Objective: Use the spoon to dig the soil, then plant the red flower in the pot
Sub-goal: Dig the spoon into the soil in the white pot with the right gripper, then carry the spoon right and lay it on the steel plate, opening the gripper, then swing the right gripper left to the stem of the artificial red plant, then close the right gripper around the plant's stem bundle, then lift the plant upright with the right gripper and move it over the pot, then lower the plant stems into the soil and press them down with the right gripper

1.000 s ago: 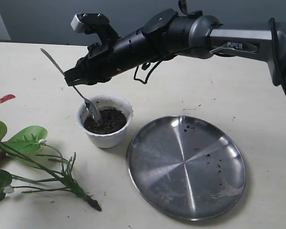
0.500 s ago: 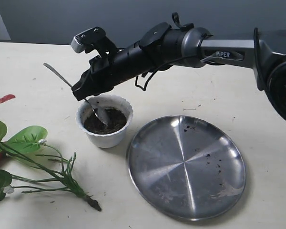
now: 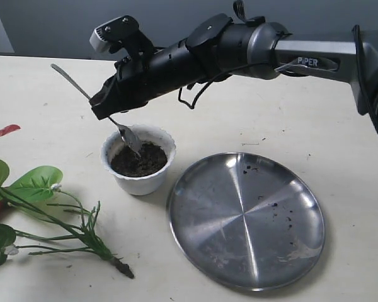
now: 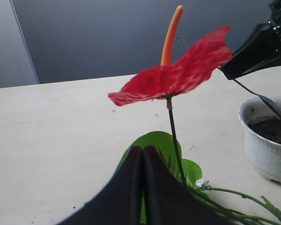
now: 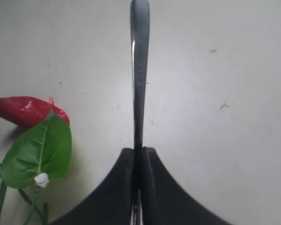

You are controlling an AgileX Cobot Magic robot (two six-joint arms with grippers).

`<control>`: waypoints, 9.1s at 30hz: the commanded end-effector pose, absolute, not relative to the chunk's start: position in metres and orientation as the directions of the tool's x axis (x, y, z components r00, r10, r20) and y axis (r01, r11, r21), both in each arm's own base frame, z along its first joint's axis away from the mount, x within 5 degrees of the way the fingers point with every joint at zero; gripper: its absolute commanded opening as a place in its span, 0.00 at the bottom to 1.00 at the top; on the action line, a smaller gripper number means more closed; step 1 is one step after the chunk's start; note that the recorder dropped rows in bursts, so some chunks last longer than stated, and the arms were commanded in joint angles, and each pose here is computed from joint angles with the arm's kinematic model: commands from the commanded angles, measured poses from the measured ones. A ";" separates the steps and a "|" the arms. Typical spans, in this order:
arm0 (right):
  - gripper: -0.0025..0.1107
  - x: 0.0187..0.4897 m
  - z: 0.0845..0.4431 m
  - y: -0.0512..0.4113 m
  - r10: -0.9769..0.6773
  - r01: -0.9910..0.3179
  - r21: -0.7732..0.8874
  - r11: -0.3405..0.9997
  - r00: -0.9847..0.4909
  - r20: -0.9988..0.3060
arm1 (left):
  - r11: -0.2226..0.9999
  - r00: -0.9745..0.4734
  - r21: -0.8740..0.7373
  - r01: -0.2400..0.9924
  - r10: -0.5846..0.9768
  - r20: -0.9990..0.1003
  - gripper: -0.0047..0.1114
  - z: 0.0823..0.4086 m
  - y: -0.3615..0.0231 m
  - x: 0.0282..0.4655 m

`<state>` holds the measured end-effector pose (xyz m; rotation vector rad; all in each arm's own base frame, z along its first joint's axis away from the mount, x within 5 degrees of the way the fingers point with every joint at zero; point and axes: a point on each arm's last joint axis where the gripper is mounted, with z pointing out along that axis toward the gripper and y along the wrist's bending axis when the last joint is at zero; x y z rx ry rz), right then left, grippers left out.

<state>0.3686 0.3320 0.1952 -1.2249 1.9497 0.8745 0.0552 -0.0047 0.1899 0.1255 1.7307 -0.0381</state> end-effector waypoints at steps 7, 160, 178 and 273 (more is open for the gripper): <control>0.02 0.359 0.163 0.344 -0.532 -0.919 0.239 0.313 -0.379 -0.757 | 0.993 -0.146 0.042 0.111 0.058 -0.988 0.05 0.192 -0.005 0.055; 0.02 0.333 0.298 0.312 -0.208 -0.699 0.108 0.707 -0.351 -0.913 | 0.993 -0.146 0.042 0.111 0.058 -0.988 0.05 0.192 -0.005 0.055; 0.02 0.287 0.209 0.273 0.051 -0.756 0.027 0.654 0.009 -0.999 | 0.993 -0.146 0.042 0.111 0.058 -0.988 0.05 0.192 -0.005 0.055; 0.24 0.267 0.131 0.287 -0.549 -0.864 -0.137 0.485 -0.179 -0.817 | 0.993 -0.146 0.042 0.111 0.058 -0.988 0.05 0.192 -0.005 0.055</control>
